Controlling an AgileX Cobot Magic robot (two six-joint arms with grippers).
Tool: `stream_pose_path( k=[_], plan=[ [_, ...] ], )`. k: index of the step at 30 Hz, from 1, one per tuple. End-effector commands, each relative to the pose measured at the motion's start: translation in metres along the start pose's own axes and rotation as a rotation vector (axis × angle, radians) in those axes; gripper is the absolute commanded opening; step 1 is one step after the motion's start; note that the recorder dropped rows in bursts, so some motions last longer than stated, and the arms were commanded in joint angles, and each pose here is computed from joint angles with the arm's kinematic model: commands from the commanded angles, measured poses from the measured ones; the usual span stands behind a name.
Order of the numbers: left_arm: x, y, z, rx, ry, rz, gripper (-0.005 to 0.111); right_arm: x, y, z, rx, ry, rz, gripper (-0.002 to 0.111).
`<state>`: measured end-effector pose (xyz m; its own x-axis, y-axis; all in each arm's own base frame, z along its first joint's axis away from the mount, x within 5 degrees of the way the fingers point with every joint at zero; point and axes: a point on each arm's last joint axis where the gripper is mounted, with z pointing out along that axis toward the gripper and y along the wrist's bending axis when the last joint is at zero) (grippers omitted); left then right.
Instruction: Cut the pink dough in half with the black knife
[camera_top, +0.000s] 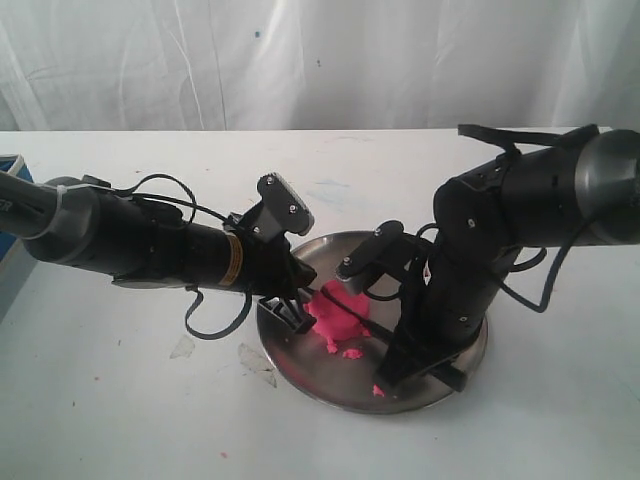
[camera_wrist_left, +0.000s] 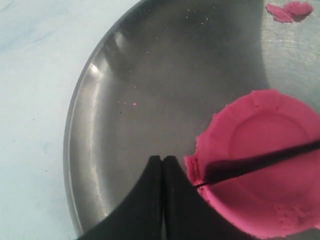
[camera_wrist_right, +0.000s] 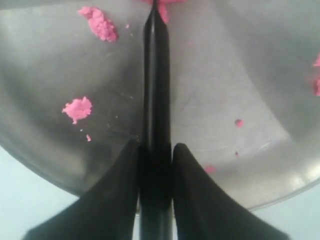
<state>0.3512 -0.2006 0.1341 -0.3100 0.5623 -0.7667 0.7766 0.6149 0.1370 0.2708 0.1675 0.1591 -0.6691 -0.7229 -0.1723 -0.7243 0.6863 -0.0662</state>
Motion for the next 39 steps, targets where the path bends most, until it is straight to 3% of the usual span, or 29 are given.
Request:
stream_pose_path(
  k=[1, 39],
  plan=[
    [0.0042, 0.0, 0.0001, -0.004, 0.021, 0.007, 0.0, 0.0018, -0.0003, 0.0081, -0.001, 0.02, 0.002, 0.0],
    [0.0044, 0.0002, 0.0001, -0.006, 0.024, 0.011, 0.0, 0.0001, -0.0005, 0.0095, 0.0, 0.005, 0.005, 0.0]
  ],
)
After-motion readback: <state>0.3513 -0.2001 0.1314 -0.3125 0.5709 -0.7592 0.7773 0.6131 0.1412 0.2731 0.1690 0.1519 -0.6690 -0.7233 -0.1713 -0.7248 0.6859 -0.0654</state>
